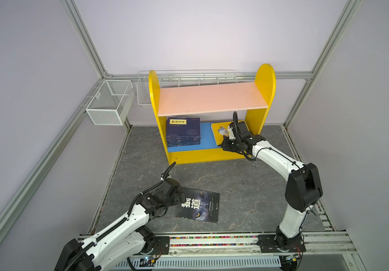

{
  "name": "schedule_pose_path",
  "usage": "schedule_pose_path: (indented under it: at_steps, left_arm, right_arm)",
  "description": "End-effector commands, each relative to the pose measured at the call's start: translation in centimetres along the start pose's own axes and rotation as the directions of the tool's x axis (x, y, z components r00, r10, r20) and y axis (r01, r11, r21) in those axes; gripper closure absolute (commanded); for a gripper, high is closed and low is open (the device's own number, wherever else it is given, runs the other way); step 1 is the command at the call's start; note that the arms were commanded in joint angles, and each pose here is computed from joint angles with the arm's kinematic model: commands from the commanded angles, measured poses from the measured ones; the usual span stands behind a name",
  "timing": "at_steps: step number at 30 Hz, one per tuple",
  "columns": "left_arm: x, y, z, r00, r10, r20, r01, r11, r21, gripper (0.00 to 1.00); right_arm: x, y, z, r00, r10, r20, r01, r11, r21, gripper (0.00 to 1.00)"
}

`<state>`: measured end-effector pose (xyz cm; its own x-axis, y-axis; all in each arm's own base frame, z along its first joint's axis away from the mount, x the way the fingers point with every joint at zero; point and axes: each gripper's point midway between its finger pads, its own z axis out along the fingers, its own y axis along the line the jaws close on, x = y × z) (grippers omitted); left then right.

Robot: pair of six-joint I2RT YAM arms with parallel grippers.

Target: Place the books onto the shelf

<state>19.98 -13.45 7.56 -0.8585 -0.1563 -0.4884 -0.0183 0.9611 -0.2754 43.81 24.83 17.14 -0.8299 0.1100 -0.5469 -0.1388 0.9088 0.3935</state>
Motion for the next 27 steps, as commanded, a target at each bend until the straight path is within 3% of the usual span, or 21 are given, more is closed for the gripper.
schedule_pose_path:
  at_steps: [1, 9, 27]
  left_arm:
    - [0.4, -0.5, 0.2, 0.999, 0.022, -0.024, -0.022, 0.999, 0.031, 0.0]
    - [0.9, -0.2, 0.1, 0.999, 0.023, -0.024, -0.022, 0.999, 0.04, 0.0]
    - [2.4, 0.5, 0.7, 0.996, 0.029, -0.083, -0.027, 0.999, 0.023, 0.01]
  right_arm:
    - [-0.5, -1.0, -0.4, 1.0, -0.023, 0.012, 0.022, 0.998, 0.052, 0.72]
    - [-1.6, -3.8, -1.7, 0.997, -0.019, 0.068, 0.007, 0.987, 0.161, 0.71]
    - [-4.4, -9.4, -4.7, 0.981, 0.042, 0.188, -0.094, 0.957, 0.274, 0.66]
